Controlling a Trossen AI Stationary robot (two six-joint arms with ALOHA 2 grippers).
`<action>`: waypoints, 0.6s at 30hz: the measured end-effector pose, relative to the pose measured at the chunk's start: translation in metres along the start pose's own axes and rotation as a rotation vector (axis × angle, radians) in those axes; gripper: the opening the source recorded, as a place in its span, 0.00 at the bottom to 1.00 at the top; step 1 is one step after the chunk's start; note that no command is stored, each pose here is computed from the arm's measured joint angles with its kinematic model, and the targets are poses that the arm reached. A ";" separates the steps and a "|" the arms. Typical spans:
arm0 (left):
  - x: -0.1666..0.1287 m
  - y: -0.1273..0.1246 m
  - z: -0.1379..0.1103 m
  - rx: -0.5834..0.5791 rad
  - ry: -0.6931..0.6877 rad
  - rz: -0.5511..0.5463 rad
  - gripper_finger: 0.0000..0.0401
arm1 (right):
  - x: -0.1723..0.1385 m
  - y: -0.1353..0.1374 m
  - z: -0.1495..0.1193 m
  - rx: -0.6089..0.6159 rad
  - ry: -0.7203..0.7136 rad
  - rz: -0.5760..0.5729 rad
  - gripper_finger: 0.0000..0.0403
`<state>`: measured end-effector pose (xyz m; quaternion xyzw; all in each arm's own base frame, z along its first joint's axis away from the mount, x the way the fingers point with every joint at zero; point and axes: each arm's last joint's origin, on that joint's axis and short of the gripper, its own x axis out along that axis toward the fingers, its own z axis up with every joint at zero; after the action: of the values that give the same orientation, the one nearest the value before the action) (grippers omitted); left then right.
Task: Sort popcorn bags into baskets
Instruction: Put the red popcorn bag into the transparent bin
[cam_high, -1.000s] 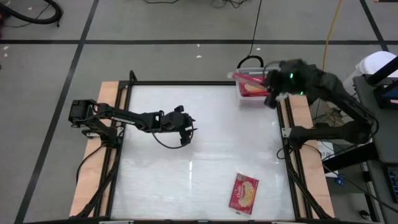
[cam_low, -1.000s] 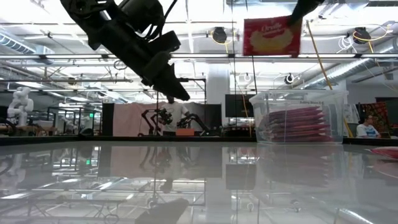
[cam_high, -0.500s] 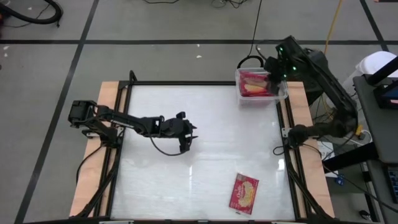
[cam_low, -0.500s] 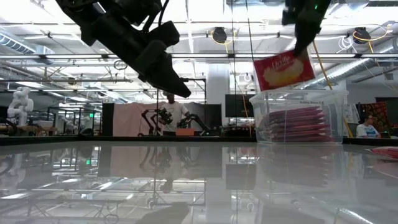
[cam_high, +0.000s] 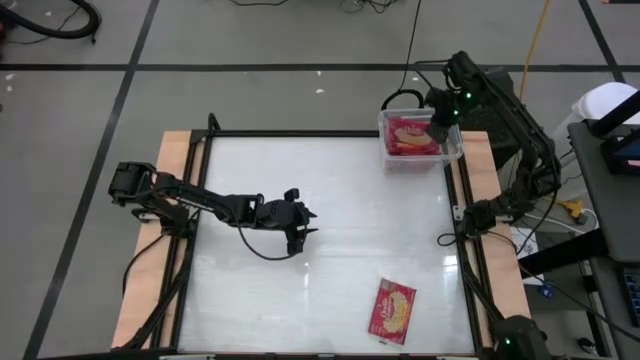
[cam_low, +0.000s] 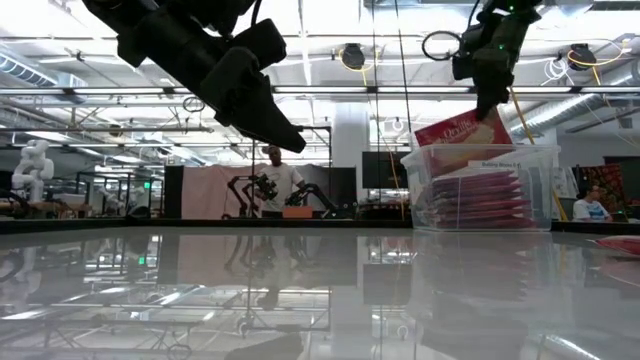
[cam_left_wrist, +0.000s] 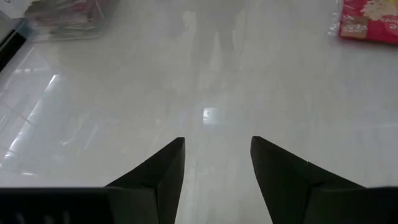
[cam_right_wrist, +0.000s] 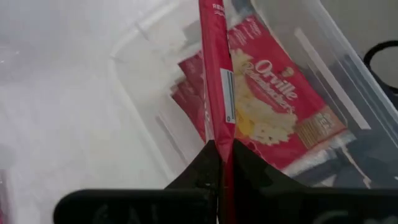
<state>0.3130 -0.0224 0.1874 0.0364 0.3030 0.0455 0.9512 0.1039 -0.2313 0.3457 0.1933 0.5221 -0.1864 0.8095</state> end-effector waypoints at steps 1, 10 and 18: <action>0.000 0.000 0.000 0.000 0.000 0.000 0.46 | 0.001 -0.002 0.000 0.005 0.005 -0.004 0.02; 0.000 0.000 0.000 0.000 -0.001 0.000 0.46 | 0.008 -0.015 0.004 0.061 0.024 -0.078 0.10; 0.000 0.000 0.000 0.006 0.000 0.001 0.46 | 0.009 -0.017 0.015 0.058 -0.008 -0.234 0.28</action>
<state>0.3131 -0.0224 0.1873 0.0391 0.3032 0.0449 0.9511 0.1107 -0.2541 0.3411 0.1534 0.5324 -0.2954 0.7783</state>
